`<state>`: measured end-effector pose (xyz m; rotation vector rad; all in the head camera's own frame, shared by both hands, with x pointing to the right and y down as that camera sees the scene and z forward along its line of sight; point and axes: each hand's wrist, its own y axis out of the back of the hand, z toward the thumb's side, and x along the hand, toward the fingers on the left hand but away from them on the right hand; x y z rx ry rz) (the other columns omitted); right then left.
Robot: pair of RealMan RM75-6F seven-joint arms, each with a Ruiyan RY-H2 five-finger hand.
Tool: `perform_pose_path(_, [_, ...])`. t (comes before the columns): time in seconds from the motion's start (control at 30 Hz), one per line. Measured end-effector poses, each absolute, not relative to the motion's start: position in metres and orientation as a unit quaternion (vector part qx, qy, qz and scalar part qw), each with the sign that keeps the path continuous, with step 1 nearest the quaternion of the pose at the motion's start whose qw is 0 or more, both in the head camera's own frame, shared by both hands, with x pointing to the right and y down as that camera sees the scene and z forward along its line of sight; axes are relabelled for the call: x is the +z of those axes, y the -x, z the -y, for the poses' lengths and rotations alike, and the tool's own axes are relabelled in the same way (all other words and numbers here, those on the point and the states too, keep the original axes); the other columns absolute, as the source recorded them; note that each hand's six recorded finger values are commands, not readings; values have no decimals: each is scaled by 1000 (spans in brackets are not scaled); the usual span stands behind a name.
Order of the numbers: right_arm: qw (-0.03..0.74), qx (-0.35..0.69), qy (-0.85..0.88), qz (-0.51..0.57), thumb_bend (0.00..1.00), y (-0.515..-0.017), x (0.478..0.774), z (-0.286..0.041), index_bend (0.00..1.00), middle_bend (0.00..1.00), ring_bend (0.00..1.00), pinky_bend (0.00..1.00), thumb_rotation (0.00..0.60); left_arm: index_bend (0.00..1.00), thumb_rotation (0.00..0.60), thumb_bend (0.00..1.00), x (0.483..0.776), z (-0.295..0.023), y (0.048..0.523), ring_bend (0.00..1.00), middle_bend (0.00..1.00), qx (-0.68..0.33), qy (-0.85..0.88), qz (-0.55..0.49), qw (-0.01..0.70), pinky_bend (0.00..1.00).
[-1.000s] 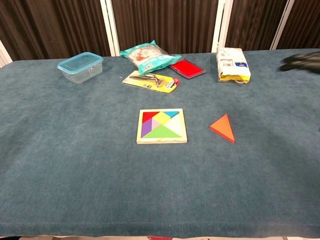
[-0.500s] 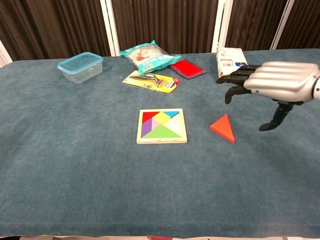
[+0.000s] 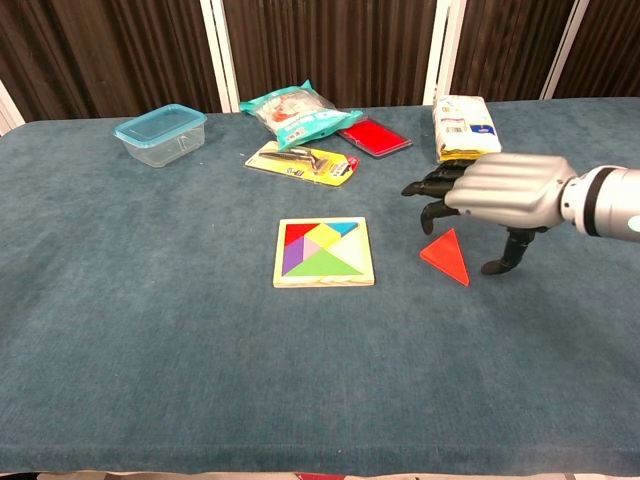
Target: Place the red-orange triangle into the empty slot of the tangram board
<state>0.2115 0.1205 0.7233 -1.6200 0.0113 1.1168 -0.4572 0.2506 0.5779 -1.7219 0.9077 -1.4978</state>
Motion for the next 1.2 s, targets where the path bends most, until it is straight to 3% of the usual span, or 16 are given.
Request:
perform_pose_path(0.63, [550, 490, 676, -21, 376, -206, 736, -120, 452, 0, 0, 0, 600, 0, 600, 456, 576, -250, 458, 15, 0, -572, 661, -351, 335, 104])
perform_pose_path(0.83, [549, 490, 677, -21, 429, -204, 737, -121, 506, 0, 0, 0, 600, 0, 600, 457, 576, -250, 458, 15, 0, -572, 662, -350, 335, 104])
perform_pose_path(1.2, [557, 488, 671, -16, 433, -201, 738, -121, 602, 8, 0, 0, 600, 0, 600, 457, 575, -252, 459, 15, 0, -570, 663, -351, 336, 104])
